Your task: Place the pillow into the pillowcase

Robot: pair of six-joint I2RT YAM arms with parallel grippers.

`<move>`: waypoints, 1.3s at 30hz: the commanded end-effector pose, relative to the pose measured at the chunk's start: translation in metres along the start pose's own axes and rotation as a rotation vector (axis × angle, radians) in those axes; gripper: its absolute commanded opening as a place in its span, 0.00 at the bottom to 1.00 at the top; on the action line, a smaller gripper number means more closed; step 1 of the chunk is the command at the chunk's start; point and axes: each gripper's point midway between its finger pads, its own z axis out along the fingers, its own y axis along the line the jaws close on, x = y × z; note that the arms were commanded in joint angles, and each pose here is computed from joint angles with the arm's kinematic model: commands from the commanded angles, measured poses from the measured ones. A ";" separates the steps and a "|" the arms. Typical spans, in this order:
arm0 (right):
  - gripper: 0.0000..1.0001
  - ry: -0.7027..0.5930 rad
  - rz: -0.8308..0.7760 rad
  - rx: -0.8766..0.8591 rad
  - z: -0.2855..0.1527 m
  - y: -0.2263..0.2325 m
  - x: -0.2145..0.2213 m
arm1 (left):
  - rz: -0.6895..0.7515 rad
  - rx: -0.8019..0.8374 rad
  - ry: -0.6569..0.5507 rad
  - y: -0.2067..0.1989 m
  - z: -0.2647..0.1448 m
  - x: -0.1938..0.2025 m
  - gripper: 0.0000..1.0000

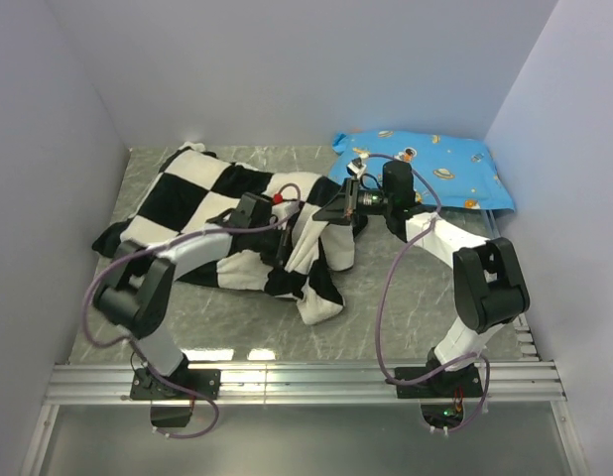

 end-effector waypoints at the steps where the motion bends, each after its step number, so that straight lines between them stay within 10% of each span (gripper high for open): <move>1: 0.00 -0.057 -0.025 -0.042 -0.006 0.006 -0.018 | 0.078 0.128 0.013 -0.046 -0.038 0.021 0.17; 5: 0.00 0.054 -0.007 0.020 0.012 -0.024 0.024 | 0.280 0.218 -0.006 -0.092 -0.089 0.015 0.42; 12: 0.00 0.286 -0.031 0.085 0.034 -0.052 0.103 | 0.337 0.160 0.048 -0.079 -0.134 0.007 0.44; 19: 0.65 0.232 -0.156 0.248 -0.044 -0.048 0.057 | 0.307 0.034 -0.139 -0.044 -0.124 -0.077 0.56; 26: 0.57 -0.018 -0.203 0.578 -0.107 -0.081 -0.027 | 0.345 -0.181 -0.221 -0.012 -0.080 -0.142 0.70; 39: 0.61 -0.012 -0.055 0.502 -0.025 -0.120 -0.069 | 0.302 -0.344 -0.241 0.011 -0.007 -0.187 0.64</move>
